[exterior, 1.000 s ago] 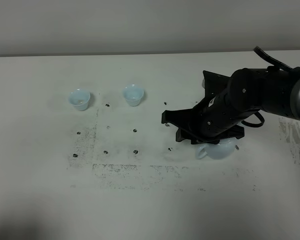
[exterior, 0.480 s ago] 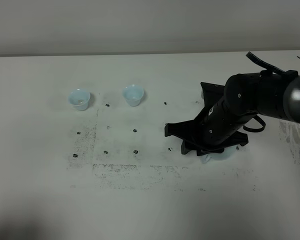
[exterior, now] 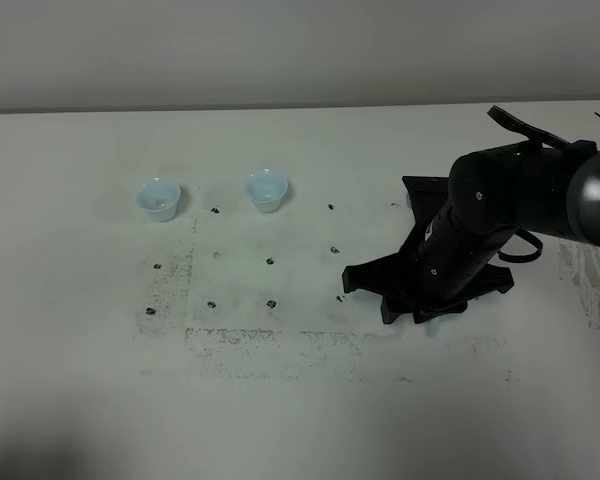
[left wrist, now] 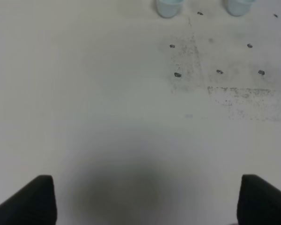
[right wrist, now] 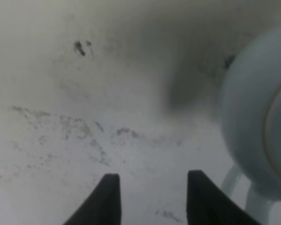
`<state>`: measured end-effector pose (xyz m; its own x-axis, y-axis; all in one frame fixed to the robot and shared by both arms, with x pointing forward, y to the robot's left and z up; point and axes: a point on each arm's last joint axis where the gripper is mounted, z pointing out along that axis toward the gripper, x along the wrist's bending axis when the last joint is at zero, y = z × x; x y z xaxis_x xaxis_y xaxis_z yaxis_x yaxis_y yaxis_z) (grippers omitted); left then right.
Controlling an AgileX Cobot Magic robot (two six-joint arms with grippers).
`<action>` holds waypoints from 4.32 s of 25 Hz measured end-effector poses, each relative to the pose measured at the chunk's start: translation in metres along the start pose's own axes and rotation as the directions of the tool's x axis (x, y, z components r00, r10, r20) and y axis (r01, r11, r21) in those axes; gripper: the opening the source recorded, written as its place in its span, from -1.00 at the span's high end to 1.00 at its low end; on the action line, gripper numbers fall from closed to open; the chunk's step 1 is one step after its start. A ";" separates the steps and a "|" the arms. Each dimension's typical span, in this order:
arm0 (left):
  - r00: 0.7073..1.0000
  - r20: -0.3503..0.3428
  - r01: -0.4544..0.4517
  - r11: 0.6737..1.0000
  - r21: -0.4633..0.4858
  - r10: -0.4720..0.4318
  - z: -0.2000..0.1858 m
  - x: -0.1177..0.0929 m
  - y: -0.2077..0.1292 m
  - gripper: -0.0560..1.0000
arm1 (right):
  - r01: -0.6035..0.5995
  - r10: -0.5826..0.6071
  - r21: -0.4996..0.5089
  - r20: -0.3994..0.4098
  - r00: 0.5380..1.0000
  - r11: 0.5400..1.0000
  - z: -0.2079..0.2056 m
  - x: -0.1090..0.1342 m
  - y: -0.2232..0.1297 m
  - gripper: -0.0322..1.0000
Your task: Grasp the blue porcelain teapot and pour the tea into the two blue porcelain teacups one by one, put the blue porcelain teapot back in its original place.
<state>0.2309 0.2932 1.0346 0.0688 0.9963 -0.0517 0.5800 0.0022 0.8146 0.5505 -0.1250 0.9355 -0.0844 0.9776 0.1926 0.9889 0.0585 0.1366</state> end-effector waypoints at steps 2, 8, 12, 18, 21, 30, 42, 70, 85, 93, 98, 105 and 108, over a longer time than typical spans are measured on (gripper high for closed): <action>1.000 0.000 0.000 1.000 0.000 0.000 0.000 0.000 0.000 -0.51 | 0.015 -0.015 0.014 0.018 1.000 1.000 0.000 -0.002 -0.001 0.31; 1.000 0.000 0.000 1.000 0.000 0.000 0.000 0.000 0.000 -0.51 | 0.058 -0.063 0.059 0.080 0.995 0.997 0.000 -0.008 -0.005 0.31; 1.000 0.000 0.000 1.000 0.000 0.000 0.000 0.000 0.000 -0.51 | 0.070 -0.077 0.069 0.098 0.992 0.995 -0.001 -0.009 -0.006 0.31; 1.000 0.000 0.000 1.000 0.000 0.000 0.000 0.000 0.000 -0.51 | 0.087 -0.097 0.084 0.122 0.988 0.993 -0.001 -0.012 -0.007 0.31; 1.000 0.000 0.000 1.000 0.000 0.000 0.000 0.000 0.000 -0.51 | 0.091 -0.103 0.092 0.137 0.985 0.992 -0.001 -0.013 -0.007 0.31; 1.000 0.000 0.000 1.000 0.000 0.000 0.000 0.000 0.000 -0.51 | 0.164 -0.153 -0.059 0.153 0.976 0.985 -0.082 -0.011 -0.014 0.31; 1.000 0.000 0.000 1.000 0.000 0.000 0.000 0.000 0.000 -0.51 | 0.263 -0.228 -0.067 0.331 0.916 0.962 -0.137 -0.051 -0.019 0.31; 1.000 0.000 0.000 1.000 0.000 0.000 0.000 0.000 0.000 -0.51 | 0.157 -0.192 0.244 0.129 0.973 0.957 -0.049 -0.050 0.003 -0.13; 1.000 0.000 0.000 1.000 0.000 0.000 0.000 0.000 0.000 -0.51 | 0.094 -0.109 0.154 0.093 0.990 0.984 -0.036 -0.052 0.015 -0.13; 1.000 0.000 0.000 1.000 0.000 0.000 0.000 0.000 0.000 -0.51 | 0.084 -0.098 0.152 0.088 0.991 0.985 -0.028 -0.052 0.017 -0.13; 1.000 0.000 0.000 1.000 0.000 0.000 0.000 0.000 0.000 -0.51 | 0.077 -0.093 0.166 0.090 0.992 0.983 -0.016 -0.054 0.018 -0.11; 1.000 0.000 0.000 1.000 0.000 0.000 0.000 0.000 0.000 -0.51 | 0.079 -0.093 0.151 0.090 0.992 0.985 -0.014 -0.054 0.020 -0.10; 1.000 0.000 0.000 1.000 0.000 0.000 0.000 0.000 0.000 -0.51 | 0.077 -0.093 0.159 0.091 0.992 0.984 -0.010 -0.054 0.020 -0.10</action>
<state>0.2309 0.2932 1.0346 0.0688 0.9963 -0.0517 0.5800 0.0022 0.8146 0.5738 -0.1790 0.9378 -0.1642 0.9823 0.0898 0.9862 0.1652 -0.0047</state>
